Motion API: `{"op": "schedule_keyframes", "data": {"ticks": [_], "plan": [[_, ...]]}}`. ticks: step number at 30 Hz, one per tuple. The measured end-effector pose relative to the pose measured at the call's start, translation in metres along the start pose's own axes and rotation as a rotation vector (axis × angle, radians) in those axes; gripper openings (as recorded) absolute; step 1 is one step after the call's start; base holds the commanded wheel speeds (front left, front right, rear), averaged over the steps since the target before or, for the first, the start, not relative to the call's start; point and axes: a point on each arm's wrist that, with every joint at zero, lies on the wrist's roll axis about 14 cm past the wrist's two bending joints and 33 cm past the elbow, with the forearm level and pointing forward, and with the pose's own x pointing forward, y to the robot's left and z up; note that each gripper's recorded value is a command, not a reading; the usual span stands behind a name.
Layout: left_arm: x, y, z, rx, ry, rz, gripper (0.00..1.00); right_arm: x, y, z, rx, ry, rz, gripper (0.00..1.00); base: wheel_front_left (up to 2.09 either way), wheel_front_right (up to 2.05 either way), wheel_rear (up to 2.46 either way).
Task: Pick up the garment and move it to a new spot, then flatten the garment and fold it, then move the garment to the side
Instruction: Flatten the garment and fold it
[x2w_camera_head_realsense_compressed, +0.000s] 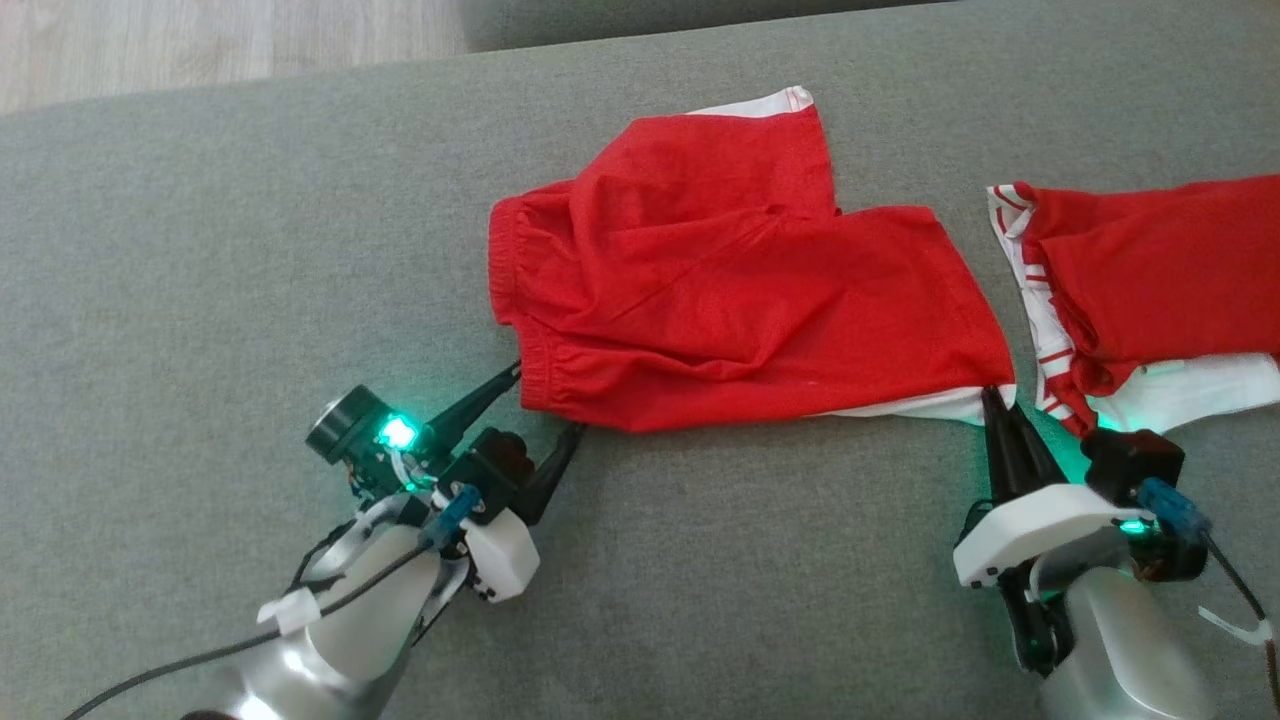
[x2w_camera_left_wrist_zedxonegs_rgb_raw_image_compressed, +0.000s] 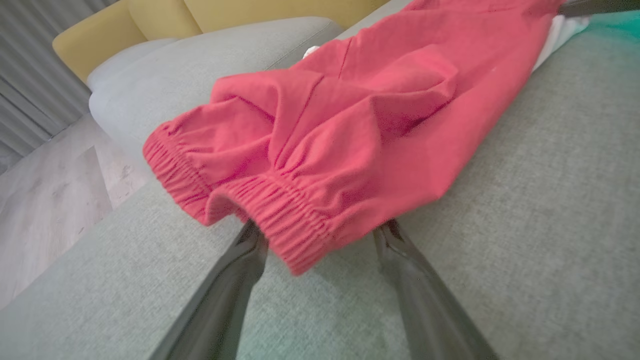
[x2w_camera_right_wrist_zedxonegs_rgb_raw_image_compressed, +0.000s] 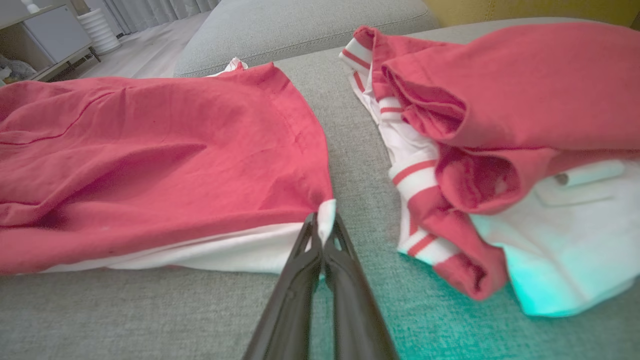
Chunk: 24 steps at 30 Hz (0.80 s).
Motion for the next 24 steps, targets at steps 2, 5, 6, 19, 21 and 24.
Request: {"op": "schedule_keyframes", "data": {"ticks": [2, 5, 6, 19, 21, 24], "plan": [[0.000, -0.004, 0.003, 0.010, -0.010, -0.021, 1.00, 0.000, 0.000, 0.000, 0.000, 0.001, -0.001, 0.00, 0.00, 0.00, 0.00], [0.000, -0.006, 0.002, 0.027, -0.008, -0.036, 1.00, -0.001, -0.001, 0.000, 0.000, 0.000, -0.002, 0.00, 0.00, 0.00, 0.00], [0.000, -0.008, 0.001, 0.027, -0.005, -0.045, 1.00, -0.001, -0.001, 0.000, 0.000, 0.000, -0.003, 0.00, 0.00, 0.00, 0.00], [0.010, -0.014, -0.016, 0.032, 0.067, -0.103, 1.00, 0.000, -0.002, 0.000, 0.004, 0.001, -0.004, 0.00, 0.00, 0.00, 0.00], [0.013, -0.013, -0.016, 0.031, 0.075, -0.110, 1.00, 0.002, -0.002, 0.001, 0.004, -0.002, -0.004, 0.00, 0.00, 0.00, 0.00], [0.016, -0.014, -0.016, 0.026, 0.083, -0.116, 1.00, 0.003, -0.001, 0.003, 0.005, -0.006, -0.001, 0.00, 0.00, 0.00, 0.00]]}}
